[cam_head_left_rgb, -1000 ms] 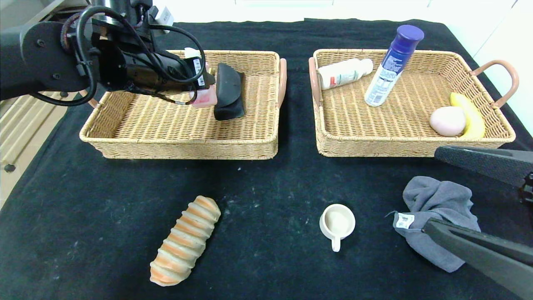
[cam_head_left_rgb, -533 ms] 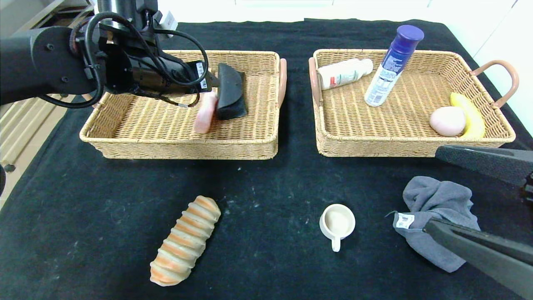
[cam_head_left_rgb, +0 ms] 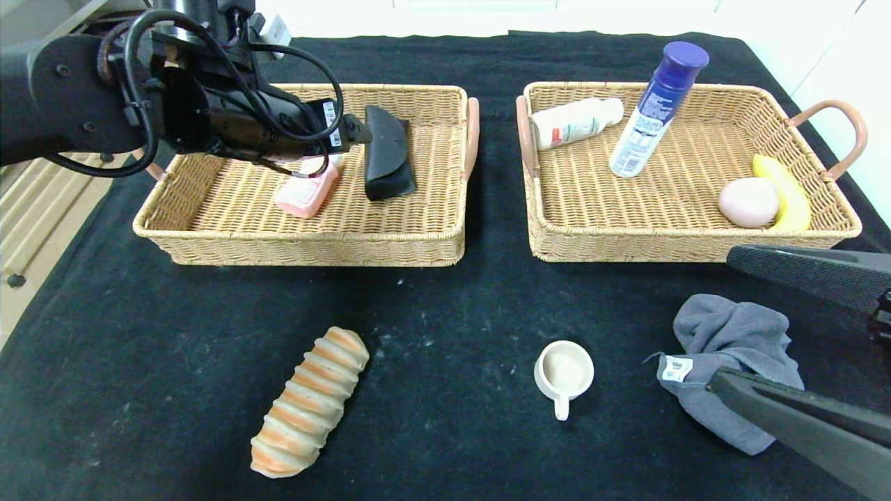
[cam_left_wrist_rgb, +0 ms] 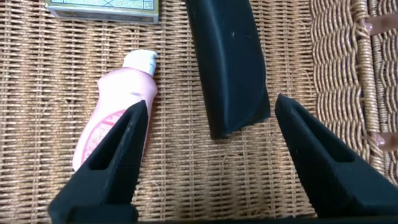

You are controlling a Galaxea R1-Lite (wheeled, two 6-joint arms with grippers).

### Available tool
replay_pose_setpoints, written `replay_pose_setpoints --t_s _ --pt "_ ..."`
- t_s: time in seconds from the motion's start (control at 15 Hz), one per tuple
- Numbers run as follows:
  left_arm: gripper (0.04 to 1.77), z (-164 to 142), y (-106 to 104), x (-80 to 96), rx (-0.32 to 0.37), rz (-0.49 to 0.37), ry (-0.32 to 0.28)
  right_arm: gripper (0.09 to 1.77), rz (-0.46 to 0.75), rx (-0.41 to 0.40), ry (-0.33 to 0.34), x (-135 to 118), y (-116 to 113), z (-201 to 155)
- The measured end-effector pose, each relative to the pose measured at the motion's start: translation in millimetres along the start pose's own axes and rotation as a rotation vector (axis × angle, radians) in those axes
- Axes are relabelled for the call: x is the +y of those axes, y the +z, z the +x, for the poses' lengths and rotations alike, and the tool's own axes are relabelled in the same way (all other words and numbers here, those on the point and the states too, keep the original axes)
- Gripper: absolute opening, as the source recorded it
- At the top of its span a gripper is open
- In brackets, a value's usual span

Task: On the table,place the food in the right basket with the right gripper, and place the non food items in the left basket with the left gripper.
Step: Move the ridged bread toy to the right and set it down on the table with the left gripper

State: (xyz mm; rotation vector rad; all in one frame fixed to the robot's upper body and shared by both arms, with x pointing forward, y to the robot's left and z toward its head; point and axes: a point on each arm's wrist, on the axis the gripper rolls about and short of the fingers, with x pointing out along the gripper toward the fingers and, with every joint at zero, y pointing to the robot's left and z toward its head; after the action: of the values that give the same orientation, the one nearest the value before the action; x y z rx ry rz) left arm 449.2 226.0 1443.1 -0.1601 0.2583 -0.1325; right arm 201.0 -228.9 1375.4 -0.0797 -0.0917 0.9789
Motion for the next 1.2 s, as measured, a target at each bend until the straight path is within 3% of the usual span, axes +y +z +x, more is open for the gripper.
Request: replay_pose_setpoints --t_s 0.27,0.53,1.0,1.07,1.2 --pt "1.59 -21.7 -2.4 -6.1 0.035 0.011 -0.024 1.71 0.0 -0.003 0.0 0.1 0.5 -0.5" --pt "1.64 -54.6 -20.9 -9.8 0.109 0.06 -0.053 1.71 -0.001 -0.001 0.001 0.2 -0.1 -0.7" --pt "1.68 -119.3 -66.0 -50.7 0.22 0.17 -0.256 1.71 -0.008 -0.027 0.0 1.2 5.1 -5.8" --pt "1.69 -124.4 -73.0 -54.9 0.24 0.186 -0.272 1.71 -0.009 -0.028 0.0 1.2 5.1 -6.1" --pt "1.69 -132.6 -86.0 -52.1 0.324 0.225 -0.247 1.71 -0.008 -0.027 -0.001 1.3 5.0 -6.5"
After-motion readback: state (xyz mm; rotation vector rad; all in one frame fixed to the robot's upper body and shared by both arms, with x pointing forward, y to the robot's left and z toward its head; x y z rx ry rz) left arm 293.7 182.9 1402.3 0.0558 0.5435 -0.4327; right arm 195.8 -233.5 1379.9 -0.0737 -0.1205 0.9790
